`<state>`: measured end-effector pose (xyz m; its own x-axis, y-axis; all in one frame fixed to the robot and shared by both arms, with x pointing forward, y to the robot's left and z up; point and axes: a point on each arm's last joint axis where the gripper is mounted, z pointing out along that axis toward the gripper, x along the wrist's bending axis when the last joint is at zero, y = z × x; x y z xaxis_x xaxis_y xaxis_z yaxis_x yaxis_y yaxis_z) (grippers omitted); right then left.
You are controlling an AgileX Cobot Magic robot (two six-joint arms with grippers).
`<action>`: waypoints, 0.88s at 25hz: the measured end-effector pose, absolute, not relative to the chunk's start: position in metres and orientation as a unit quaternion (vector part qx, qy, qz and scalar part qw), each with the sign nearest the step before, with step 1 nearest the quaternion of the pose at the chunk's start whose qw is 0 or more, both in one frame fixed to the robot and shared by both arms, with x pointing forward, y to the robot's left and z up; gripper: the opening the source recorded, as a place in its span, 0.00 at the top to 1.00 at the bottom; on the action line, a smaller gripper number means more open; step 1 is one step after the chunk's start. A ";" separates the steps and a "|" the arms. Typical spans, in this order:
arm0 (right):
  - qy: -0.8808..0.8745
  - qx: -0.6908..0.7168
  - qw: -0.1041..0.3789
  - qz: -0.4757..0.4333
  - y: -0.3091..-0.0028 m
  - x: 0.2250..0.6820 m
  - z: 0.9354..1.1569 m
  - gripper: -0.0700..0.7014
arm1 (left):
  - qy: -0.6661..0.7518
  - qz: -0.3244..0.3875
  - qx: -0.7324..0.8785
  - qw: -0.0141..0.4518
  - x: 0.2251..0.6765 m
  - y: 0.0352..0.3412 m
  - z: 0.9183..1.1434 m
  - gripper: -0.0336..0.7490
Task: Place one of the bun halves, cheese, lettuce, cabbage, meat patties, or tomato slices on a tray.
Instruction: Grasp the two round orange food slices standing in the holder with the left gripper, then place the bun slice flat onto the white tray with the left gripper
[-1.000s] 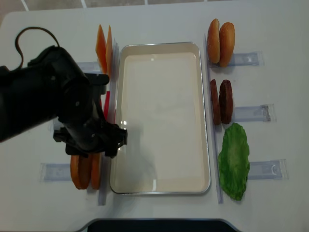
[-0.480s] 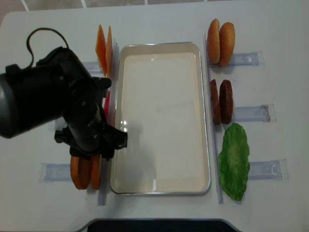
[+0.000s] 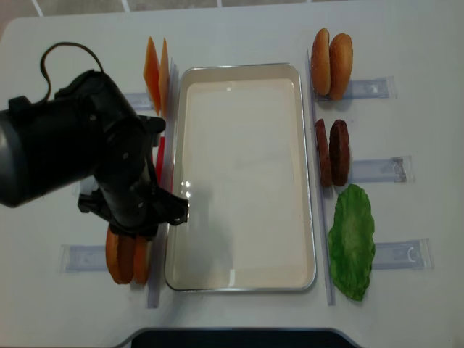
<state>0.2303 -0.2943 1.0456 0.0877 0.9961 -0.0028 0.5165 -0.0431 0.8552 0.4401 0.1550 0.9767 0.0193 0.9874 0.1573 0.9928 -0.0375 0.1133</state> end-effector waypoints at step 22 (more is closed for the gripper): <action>0.589 0.642 0.363 0.331 -0.294 0.230 1.046 0.24 | -0.680 -0.037 -0.711 -0.175 0.411 0.144 1.035 0.77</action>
